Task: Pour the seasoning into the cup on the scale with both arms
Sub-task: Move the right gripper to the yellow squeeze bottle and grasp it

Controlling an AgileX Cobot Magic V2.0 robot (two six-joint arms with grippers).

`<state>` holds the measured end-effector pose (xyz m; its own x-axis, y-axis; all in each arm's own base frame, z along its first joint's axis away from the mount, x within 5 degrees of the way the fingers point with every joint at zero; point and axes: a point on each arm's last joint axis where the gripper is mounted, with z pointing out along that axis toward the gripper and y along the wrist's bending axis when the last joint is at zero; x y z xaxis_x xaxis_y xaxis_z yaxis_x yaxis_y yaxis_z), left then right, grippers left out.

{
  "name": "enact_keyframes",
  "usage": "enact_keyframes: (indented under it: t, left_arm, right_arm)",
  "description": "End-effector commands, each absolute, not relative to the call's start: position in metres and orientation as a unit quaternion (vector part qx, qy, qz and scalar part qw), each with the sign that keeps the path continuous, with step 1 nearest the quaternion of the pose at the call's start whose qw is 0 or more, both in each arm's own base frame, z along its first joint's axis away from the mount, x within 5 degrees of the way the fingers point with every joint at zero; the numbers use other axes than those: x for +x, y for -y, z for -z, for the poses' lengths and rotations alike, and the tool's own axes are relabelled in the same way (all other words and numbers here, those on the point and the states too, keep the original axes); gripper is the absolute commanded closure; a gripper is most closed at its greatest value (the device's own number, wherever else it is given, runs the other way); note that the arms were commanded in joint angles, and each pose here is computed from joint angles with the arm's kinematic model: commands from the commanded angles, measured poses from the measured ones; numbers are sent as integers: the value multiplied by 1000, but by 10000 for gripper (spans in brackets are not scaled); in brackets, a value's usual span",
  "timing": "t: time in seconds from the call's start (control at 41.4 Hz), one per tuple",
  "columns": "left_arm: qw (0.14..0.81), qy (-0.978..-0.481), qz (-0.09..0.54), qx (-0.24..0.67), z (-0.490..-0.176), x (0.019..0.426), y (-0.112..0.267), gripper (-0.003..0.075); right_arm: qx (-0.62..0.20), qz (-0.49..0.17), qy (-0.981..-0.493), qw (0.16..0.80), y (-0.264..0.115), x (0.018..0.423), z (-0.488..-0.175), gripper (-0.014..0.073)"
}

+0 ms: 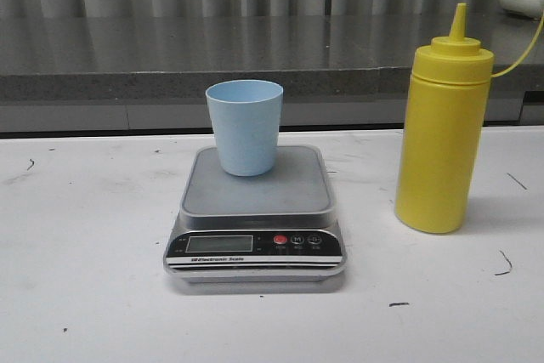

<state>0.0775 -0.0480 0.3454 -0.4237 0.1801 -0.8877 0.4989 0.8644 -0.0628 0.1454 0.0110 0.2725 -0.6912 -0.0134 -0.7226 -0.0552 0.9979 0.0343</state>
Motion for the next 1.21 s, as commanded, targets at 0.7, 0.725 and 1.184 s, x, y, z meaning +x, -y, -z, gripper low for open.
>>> enact_keyframes:
  t: [0.7,0.725,1.184]
  left_arm:
    - [533,-804,179,194,-360,79,49,386]
    - [533,-804,179,194,-360,79,49,386]
    - [533,-804,179,194,-360,79,49,386]
  right_arm:
    - [-106,-107,-794,589,-54,164,-263,-20]
    - [-104,-106,-794,590,-54,165,-258,-20]
    - [-97,-94,-780,610,-67,212,-206,-20]
